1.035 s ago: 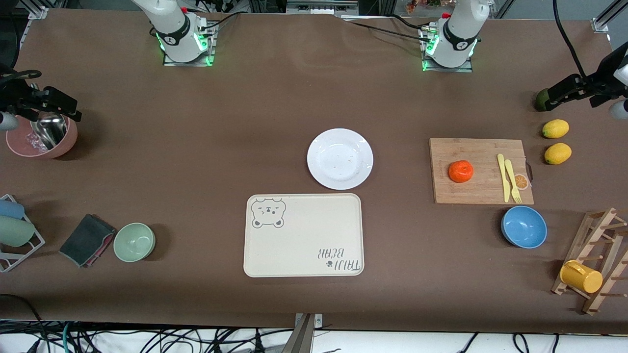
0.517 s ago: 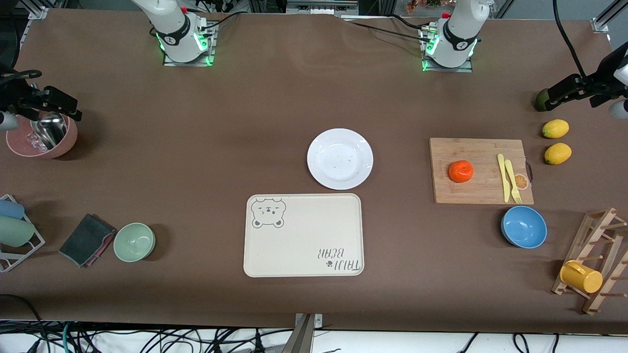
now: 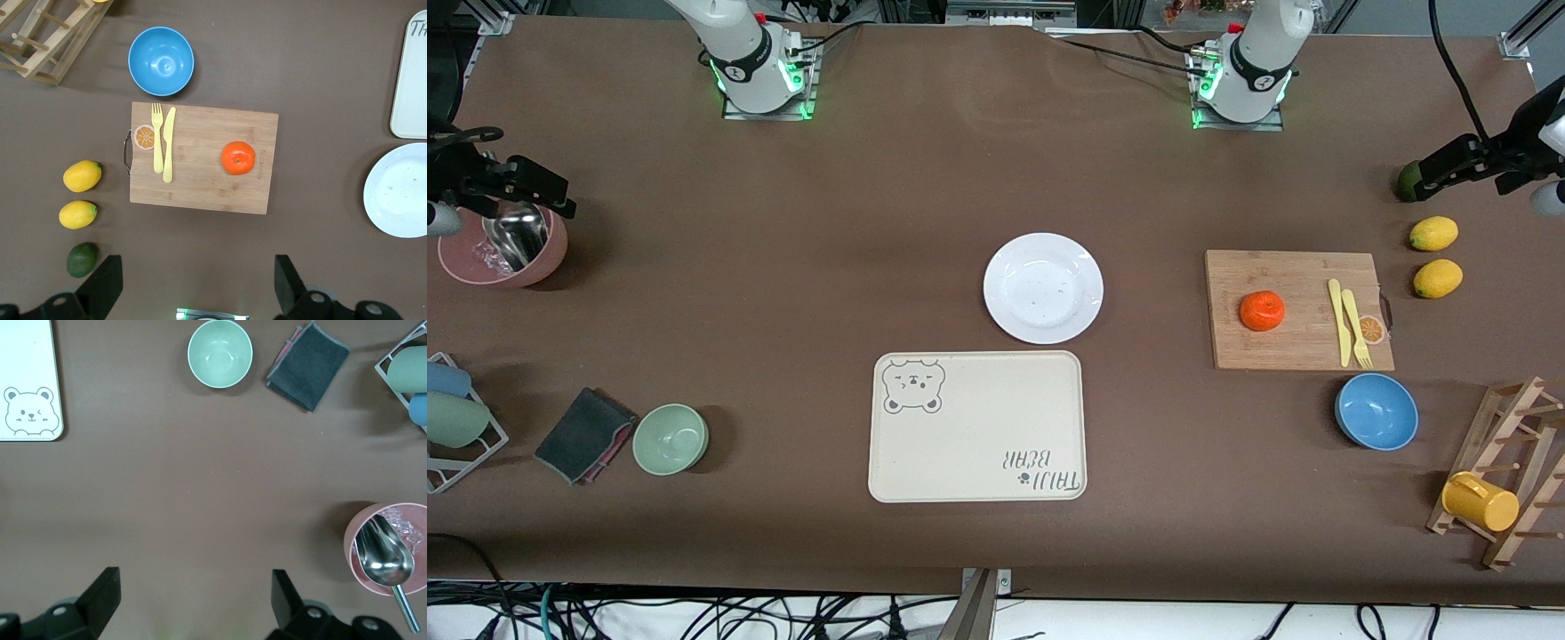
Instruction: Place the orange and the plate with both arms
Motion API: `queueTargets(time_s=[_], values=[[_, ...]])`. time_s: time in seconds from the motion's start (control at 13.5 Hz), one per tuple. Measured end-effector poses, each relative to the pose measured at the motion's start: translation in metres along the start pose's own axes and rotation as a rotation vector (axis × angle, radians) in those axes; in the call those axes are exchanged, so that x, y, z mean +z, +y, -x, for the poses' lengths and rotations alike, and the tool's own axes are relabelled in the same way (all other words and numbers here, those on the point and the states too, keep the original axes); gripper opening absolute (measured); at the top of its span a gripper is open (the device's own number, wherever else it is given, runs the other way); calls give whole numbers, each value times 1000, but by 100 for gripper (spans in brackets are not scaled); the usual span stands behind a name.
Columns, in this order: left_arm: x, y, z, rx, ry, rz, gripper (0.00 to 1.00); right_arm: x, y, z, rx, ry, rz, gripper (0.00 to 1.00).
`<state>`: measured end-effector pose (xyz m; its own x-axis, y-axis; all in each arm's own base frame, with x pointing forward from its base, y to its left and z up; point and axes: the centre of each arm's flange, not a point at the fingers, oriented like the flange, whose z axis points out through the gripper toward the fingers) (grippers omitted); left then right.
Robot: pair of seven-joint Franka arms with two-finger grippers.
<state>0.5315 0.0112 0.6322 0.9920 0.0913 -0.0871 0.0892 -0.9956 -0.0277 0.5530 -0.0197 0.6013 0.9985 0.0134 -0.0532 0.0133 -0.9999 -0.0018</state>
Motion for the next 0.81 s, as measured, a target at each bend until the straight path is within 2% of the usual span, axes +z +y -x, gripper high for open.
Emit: queueTargets(time_s=[0.81], values=[[-1, 5, 1, 9, -1, -1, 100, 0, 0, 0, 0, -1, 0, 100]])
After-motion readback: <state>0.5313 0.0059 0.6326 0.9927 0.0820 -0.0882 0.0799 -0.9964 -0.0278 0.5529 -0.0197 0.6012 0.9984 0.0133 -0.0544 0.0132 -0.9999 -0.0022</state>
